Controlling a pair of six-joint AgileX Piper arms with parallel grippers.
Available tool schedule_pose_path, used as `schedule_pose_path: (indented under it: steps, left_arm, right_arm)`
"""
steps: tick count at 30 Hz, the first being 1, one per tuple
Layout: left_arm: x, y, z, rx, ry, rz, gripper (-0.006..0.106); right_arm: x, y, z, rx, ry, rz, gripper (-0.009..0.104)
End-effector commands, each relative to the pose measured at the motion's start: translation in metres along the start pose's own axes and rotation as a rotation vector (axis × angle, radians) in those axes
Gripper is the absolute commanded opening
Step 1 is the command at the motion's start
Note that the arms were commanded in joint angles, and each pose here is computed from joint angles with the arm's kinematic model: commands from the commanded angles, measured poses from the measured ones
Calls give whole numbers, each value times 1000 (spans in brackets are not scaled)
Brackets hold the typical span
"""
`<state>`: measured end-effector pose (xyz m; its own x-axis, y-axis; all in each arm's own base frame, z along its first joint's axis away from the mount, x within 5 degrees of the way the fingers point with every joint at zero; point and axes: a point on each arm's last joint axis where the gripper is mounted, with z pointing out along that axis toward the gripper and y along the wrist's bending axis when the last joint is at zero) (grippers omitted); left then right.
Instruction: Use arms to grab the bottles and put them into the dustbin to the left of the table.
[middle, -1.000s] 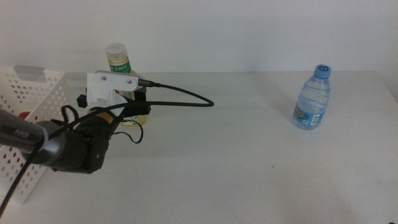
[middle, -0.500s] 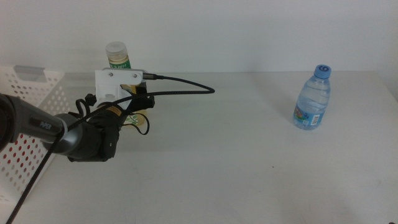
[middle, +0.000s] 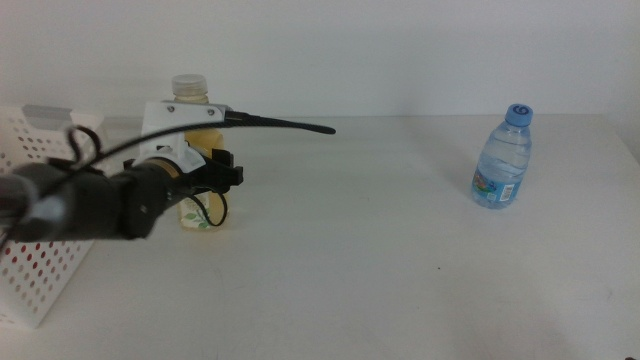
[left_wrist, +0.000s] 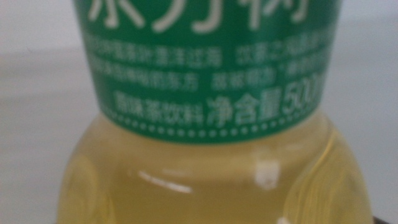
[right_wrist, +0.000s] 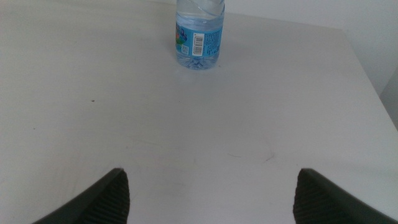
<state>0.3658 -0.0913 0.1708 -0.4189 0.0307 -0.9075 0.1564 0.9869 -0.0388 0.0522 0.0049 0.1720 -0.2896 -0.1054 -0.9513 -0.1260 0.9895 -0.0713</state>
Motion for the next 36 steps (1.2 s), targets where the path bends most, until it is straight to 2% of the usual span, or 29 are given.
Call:
schedule_pose_path:
  steps: [1, 8, 12, 15, 23, 31, 36]
  left_arm:
    - [-58, -4, -38, 32, -156, 17, 3]
    - [-81, -5, -92, 76, -5, 22, 5]
    - [-102, 8, -111, 65, 141, 4, 5]
    - [-121, 21, -122, 54, 276, 34, 5]
    - [-177, 70, -160, -3, 435, 94, 5]
    - [-190, 120, -160, -81, 462, 114, 4]
    - [-182, 150, -149, -126, 522, 60, 4]
  right_arm:
    - [-8, -1, -2, 15, -102, -21, 74]
    - [-8, -1, -2, 15, -102, -21, 74]
    - [-8, -1, -2, 15, -102, -21, 74]
    - [-8, -1, -2, 15, -102, -21, 74]
    - [-8, -1, -2, 15, -102, -21, 74]
    - [-8, -1, -2, 15, -102, -21, 74]
    - [-8, -1, -2, 15, -102, -21, 74]
